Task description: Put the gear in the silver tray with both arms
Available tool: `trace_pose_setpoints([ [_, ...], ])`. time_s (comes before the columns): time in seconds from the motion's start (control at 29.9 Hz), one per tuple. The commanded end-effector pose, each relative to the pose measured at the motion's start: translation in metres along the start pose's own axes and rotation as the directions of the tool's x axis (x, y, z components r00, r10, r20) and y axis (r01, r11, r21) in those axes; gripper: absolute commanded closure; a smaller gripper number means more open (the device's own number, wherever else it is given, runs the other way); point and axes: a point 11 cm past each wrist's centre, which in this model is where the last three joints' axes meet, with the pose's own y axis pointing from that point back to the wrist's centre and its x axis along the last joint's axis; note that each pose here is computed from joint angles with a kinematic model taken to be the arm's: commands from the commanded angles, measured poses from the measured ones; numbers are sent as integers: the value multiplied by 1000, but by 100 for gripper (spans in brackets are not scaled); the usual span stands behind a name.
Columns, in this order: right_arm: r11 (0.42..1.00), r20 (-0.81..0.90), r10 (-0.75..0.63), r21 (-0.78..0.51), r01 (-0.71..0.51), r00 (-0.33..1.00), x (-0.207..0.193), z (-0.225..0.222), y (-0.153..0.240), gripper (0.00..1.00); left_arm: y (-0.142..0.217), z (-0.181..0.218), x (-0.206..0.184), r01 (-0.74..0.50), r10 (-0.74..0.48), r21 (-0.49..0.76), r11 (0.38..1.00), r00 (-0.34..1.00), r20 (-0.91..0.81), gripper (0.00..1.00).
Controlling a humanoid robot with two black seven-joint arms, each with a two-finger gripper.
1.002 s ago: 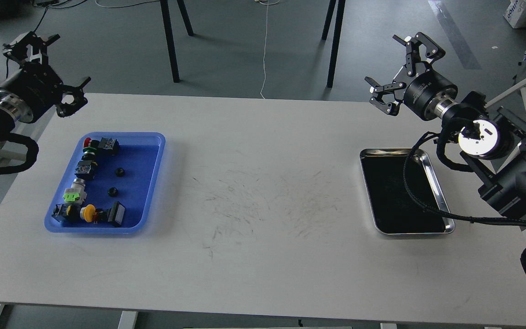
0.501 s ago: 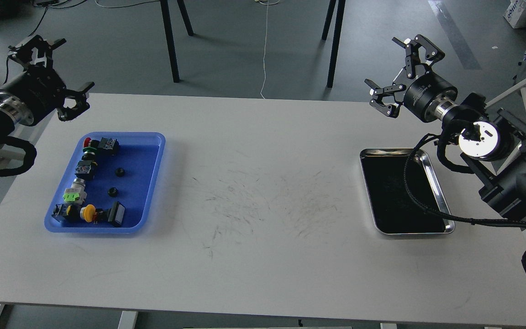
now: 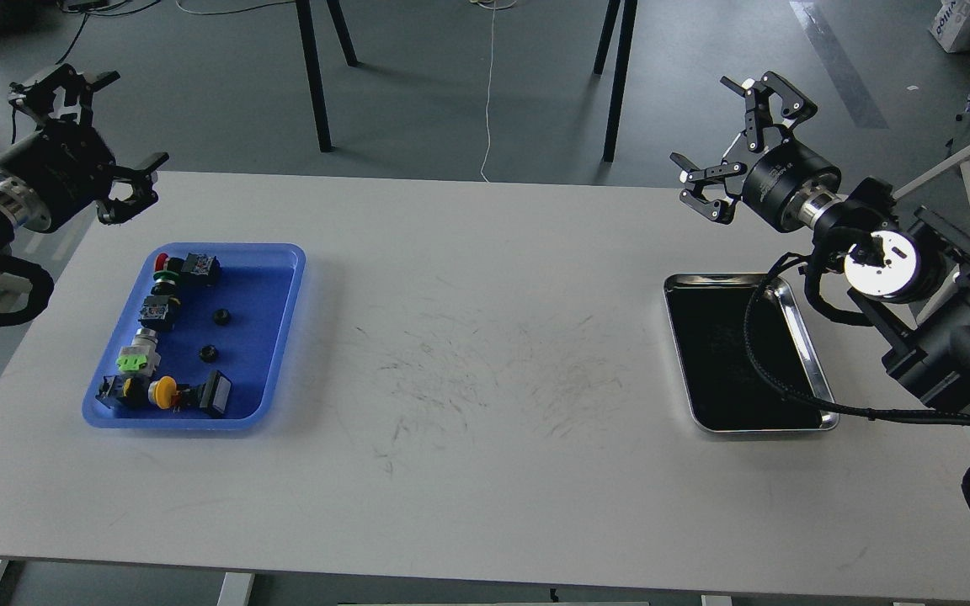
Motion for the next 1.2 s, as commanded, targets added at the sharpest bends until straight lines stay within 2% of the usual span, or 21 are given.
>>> trace_pose_setpoints([
  [0.0,1000,1,-2,0,2,1000,-1,0,0,1,-1,-1,-2,6,-6,4,1000,1000,1,1],
  [0.57,1000,0,-8,-1,8,1000,-2,1,0,1,6,-2,-8,39,-40,42,998,999,29,1],
  [0.74,1000,0,-9,-1,9,1000,-2,1,0,1,12,-11,-18,78,-85,107,991,994,62,1],
  [0.84,1000,-1,-9,-1,9,1000,-2,0,1,1,21,-19,-10,54,-78,200,978,990,116,1],
  [0.97,1000,5,-6,-9,6,1000,1,5,3,1,21,-5,-7,36,-61,232,972,993,98,1],
  [1.1,1000,5,-12,-10,12,1000,-2,6,2,1,24,-10,4,-4,-25,310,951,996,90,1],
  [1.17,1000,6,-12,-9,12,1000,-2,6,2,1,22,-6,3,-3,-23,293,956,996,84,1],
])
